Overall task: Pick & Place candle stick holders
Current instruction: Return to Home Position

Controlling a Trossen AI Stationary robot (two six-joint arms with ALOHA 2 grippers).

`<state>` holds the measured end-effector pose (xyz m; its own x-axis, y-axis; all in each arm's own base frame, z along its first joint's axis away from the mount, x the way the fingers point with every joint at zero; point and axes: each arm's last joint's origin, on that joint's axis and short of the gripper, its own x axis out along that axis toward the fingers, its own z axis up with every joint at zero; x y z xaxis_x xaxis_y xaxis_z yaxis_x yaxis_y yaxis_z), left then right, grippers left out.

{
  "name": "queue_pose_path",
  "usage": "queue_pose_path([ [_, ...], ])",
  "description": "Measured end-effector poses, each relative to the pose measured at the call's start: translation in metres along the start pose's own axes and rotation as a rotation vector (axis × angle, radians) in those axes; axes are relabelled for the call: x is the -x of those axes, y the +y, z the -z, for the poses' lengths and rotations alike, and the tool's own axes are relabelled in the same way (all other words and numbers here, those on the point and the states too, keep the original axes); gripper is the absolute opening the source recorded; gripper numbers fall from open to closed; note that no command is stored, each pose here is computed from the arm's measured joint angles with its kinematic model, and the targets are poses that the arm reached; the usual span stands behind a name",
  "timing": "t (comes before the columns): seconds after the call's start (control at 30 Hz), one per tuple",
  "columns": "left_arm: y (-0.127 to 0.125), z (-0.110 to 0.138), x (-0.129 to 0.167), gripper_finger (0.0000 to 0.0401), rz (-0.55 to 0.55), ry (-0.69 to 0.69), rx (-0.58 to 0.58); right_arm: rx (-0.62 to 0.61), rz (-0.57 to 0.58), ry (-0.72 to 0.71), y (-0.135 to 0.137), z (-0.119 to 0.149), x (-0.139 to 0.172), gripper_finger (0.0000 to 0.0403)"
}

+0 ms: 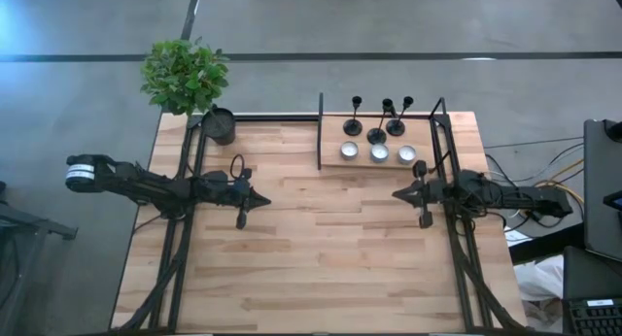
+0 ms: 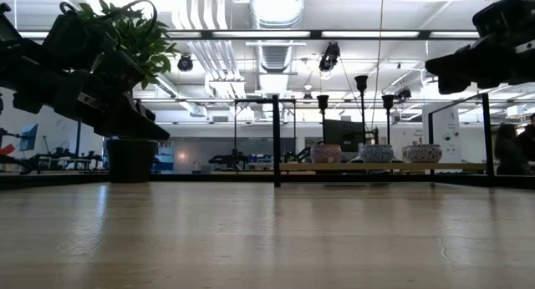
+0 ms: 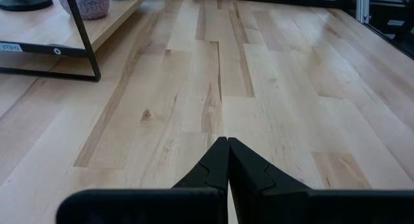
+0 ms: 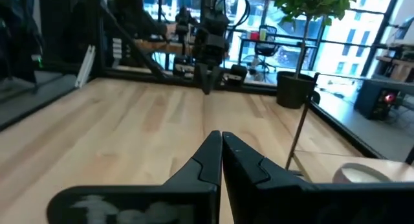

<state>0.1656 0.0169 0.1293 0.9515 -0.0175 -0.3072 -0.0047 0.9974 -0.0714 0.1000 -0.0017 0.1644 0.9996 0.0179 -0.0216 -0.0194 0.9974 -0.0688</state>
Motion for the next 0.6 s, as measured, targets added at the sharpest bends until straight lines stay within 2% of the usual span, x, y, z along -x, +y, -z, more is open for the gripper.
queue_pose_path([
  [0.1, 0.0001, 0.0001, 0.0000, 0.0010, 0.000, 0.001, 0.000, 0.033, -0.002, 0.023, 0.0000, 0.0018, -0.0015, 0.0008],
  [0.6, -0.0002, -0.0008, 0.0013, 0.0010, 0.000, -0.005, -0.001, 0.007, -0.004, 0.067, 0.0002, 0.0054, -0.0041, 0.0008],
])
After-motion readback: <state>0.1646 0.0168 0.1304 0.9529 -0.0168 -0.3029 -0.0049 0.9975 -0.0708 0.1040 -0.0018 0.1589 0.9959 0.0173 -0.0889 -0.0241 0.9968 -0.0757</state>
